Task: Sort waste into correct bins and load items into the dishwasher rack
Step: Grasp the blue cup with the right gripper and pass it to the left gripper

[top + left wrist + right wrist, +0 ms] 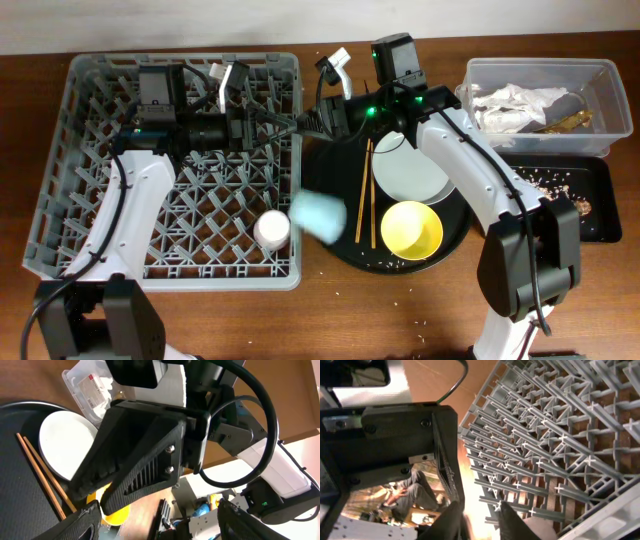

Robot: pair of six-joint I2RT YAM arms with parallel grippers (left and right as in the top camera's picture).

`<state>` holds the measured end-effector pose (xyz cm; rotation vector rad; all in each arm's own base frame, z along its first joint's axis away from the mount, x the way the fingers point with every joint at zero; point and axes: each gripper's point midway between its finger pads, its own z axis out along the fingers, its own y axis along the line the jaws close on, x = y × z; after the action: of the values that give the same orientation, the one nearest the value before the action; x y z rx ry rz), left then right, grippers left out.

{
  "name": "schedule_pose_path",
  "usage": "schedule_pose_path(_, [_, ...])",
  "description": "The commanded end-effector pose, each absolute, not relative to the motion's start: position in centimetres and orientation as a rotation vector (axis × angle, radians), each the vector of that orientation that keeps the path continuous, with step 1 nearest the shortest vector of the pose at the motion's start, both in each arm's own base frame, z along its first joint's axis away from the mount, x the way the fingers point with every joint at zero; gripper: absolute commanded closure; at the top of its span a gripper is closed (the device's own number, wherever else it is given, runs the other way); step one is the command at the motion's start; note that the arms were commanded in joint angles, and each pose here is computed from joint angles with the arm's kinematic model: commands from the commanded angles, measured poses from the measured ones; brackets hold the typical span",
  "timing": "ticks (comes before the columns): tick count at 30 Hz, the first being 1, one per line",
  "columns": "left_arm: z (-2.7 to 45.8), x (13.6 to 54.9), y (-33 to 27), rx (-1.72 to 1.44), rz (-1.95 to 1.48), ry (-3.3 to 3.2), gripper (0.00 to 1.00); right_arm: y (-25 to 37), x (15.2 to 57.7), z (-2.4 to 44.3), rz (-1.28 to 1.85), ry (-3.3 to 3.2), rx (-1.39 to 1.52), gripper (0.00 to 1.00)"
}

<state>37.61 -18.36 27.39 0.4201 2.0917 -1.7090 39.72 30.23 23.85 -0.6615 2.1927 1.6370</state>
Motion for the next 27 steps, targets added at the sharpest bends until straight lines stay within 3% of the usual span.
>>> schedule_pose_path(1, [27.4, 37.5, -18.4, 0.431, -1.717, 2.082, 0.26, 30.6, 39.5, 23.8, 1.634, 2.190, -0.677, 0.82])
schedule_pose_path(8, [26.3, 38.3, -18.2, 0.387, -1.628, 2.135, 0.26, 28.8, 40.7, 22.3, 1.540, 2.287, -0.564, 0.73])
schedule_pose_path(12, [24.6, 39.3, -17.7, 0.313, -1.502, 2.218, 0.26, 21.5, 41.6, 18.8, 1.039, 2.590, -0.287, 0.59])
schedule_pose_path(16, [22.7, 40.4, -17.7, 0.261, -1.323, 2.301, 0.25, 17.1, 36.7, 18.6, 0.729, 2.820, -0.166, 0.45])
schedule_pose_path(21, [19.6, 41.9, -15.0, 0.133, -1.036, 2.423, 0.19, 16.5, 30.0, 16.9, 0.603, 3.108, -0.154, 0.49])
schedule_pose_path(27, [17.4, 42.9, -9.6, -0.057, -0.795, 2.504, 0.15, 15.7, 23.6, 13.9, 0.238, 3.256, 0.115, 0.50])
